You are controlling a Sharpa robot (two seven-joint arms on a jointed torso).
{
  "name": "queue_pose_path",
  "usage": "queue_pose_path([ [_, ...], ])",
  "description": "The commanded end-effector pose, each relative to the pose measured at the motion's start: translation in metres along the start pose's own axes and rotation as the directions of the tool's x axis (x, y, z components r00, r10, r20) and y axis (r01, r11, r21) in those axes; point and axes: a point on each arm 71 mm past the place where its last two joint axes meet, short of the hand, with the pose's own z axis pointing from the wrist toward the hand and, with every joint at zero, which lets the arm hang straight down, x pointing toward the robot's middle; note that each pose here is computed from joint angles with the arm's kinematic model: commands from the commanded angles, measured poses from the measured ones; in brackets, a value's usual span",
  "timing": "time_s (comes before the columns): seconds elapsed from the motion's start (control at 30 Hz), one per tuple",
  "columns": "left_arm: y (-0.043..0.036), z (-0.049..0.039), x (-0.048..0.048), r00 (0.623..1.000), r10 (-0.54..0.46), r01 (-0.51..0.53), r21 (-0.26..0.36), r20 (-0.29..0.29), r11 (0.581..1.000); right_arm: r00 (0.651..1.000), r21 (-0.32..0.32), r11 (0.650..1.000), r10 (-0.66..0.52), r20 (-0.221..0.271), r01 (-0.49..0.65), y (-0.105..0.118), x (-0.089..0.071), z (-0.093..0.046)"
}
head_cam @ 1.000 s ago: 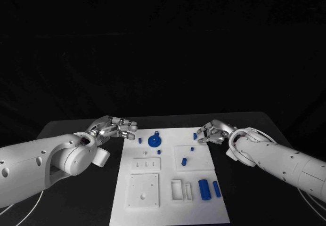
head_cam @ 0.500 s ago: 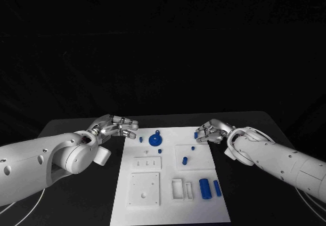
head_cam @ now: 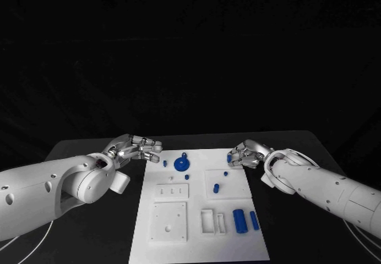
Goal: Assemble the parts on the task board
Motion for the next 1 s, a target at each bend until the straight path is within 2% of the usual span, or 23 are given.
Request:
queue_pose_path([
  [0.03,-0.0015,0.0005,0.0025,1.0,-0.005,0.005,0.011,-0.017,1.0,1.0,-0.007,1.0,-0.003,-0.017,0.003,0.0009,0.0018,0.0003],
  [1.0,-0.0014,0.0003,0.0025,1.0,-0.006,0.006,0.009,-0.019,1.0,1.0,-0.008,1.0,-0.006,-0.005,0.006,0.0038,0.0027,0.0016],
])
